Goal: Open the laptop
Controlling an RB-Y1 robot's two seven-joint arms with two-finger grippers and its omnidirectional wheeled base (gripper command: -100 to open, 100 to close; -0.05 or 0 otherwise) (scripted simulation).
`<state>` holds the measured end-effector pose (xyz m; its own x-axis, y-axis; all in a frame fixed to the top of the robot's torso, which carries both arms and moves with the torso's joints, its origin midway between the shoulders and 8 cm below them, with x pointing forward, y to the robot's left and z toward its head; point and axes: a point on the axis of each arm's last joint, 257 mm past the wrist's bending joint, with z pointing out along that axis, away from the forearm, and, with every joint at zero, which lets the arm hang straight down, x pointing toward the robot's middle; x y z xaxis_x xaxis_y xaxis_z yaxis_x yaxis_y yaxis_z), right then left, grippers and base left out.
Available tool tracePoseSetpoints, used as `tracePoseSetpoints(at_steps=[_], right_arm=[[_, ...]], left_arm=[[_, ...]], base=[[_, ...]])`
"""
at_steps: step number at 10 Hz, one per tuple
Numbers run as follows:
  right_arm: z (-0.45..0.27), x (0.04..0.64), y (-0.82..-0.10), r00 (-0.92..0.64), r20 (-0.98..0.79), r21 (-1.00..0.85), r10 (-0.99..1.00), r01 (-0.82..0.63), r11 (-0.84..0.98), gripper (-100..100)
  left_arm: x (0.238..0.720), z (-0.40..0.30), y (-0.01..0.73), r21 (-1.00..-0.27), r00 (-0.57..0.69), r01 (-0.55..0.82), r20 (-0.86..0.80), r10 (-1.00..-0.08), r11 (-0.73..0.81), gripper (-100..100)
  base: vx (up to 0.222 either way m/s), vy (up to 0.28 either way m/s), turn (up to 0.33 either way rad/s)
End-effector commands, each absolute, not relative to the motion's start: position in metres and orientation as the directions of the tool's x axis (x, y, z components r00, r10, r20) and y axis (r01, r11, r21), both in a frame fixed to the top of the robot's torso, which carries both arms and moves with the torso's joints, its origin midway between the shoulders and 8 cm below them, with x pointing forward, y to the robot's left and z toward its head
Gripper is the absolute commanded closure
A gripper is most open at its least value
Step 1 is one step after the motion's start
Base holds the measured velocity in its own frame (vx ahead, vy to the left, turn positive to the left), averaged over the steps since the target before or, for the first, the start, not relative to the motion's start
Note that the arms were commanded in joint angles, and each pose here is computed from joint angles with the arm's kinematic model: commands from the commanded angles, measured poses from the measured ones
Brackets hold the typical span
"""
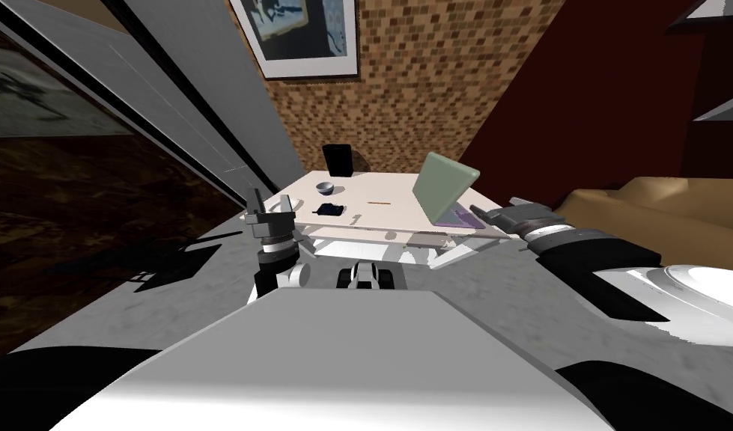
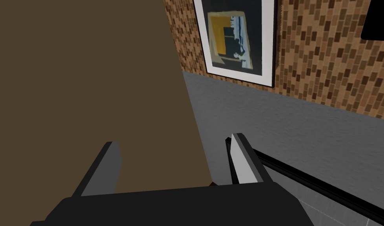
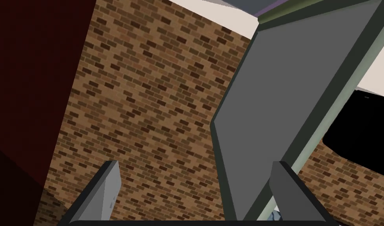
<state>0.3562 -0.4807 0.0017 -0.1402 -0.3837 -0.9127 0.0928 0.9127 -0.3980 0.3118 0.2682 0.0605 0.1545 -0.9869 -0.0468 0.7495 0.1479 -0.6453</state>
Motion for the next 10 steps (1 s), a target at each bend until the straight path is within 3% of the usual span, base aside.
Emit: tracePoseSetpoints(at_steps=[1, 8, 9, 10], right_arm=[[0.015, 0.368, -0.481, -0.140, -0.877, -0.473, -0.459, 0.090, 0.876, -100], [0.030, 0.382, -0.473, -0.127, -0.837, -0.543, -0.531, 0.077, 0.836, -100], [0.031, 0.382, -0.473, -0.127, -0.837, -0.543, -0.532, 0.077, 0.836, 100], [0.029, 0.382, -0.479, -0.128, -0.875, -0.478, -0.466, 0.089, 0.874, 100]], left_arm=[[0.312, 0.060, 0.268, -0.645, 0.154, 0.749, -0.047, -0.987, 0.148, 0], [0.312, 0.060, 0.268, -0.645, 0.155, 0.749, -0.047, -0.987, 0.148, 0], [0.312, 0.061, 0.268, -0.645, 0.155, 0.749, -0.047, -0.987, 0.148, 0], [0.312, 0.061, 0.268, -0.645, 0.155, 0.749, -0.047, -0.987, 0.148, 0]], base=[[0.049, 0.127, -0.005], [0.045, 0.071, -0.011], [0.009, 0.000, 0.004], [-0.009, -0.042, 0.069]])
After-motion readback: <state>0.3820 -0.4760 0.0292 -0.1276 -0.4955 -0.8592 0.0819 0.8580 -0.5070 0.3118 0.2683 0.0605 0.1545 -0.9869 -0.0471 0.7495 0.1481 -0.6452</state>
